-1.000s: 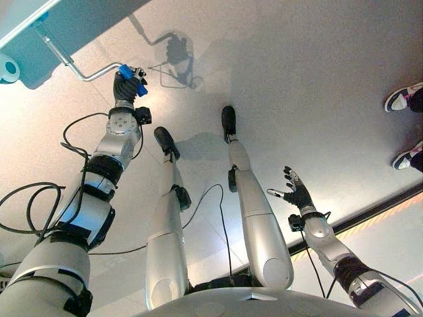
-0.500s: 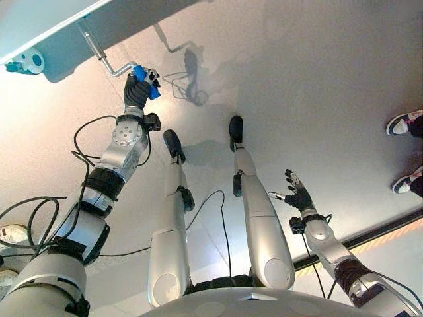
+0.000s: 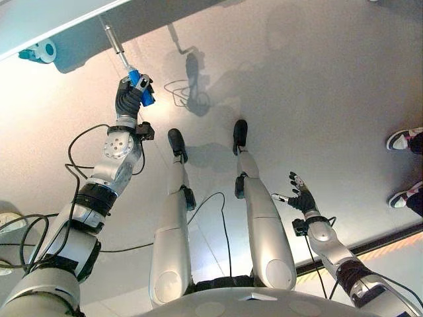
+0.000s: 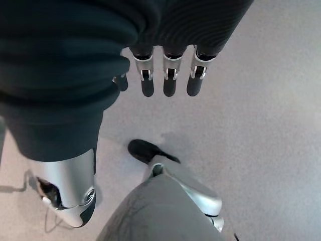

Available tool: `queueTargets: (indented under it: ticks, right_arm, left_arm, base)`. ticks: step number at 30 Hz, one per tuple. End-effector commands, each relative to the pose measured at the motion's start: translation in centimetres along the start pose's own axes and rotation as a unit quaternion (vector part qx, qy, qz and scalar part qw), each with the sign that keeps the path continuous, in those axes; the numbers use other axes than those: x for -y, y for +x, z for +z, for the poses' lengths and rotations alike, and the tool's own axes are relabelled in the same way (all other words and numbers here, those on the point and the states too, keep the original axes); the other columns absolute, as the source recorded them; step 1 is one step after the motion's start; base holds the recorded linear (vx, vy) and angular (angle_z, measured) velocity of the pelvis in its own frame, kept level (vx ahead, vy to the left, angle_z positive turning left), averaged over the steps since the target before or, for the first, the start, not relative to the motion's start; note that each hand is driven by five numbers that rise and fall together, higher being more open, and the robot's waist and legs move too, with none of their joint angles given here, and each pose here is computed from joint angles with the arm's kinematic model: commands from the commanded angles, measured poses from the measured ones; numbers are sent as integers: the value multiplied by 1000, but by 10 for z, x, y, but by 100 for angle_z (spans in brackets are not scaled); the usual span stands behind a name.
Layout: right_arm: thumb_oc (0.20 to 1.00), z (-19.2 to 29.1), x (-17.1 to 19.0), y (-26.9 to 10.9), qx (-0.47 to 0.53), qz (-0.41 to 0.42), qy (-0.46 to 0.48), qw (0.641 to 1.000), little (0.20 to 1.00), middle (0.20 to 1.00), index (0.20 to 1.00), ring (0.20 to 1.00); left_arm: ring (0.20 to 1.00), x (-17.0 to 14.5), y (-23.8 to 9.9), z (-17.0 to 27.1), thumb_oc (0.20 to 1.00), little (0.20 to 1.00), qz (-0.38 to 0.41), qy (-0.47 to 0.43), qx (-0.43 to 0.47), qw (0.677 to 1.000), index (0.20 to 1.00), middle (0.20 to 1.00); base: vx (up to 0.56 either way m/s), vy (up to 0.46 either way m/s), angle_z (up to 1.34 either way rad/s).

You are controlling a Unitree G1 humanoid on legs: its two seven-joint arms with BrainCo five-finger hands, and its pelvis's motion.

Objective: Raise the hospital bed

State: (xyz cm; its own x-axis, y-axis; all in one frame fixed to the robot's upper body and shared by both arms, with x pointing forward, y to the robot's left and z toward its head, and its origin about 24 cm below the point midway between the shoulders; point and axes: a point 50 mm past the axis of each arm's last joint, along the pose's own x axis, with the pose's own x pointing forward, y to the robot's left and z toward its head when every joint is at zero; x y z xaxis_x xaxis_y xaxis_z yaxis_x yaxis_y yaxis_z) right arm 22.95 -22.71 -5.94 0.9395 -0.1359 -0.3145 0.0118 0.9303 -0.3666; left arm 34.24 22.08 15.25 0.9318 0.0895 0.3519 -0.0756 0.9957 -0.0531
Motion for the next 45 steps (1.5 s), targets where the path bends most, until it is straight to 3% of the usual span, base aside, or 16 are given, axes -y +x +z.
queueTargets:
  ticks: [1, 21, 45]
  right_arm:
    - [1000, -24, 13, -16, -40, -19, -14, 999, 1000, 1000, 1000, 1000]
    - [1000, -24, 6, -15, -43, -15, -2, 999, 1000, 1000, 1000, 1000]
    - [1000, -11, -12, -12, -14, 24, 16, 999, 1000, 1000, 1000, 1000]
  left_arm:
    - [200, -21, 7, 40, 200, 200, 33, -10, 98, 995, 200, 200]
    - [200, -81, 4, 4, 200, 200, 155, 49, -5, 987, 200, 200]
    - [200, -100, 29, -9, 200, 200, 195, 181, -112, 958, 200, 200]
  base:
    - [7, 26, 12]
    - [9, 19, 7]
    - [14, 2, -1]
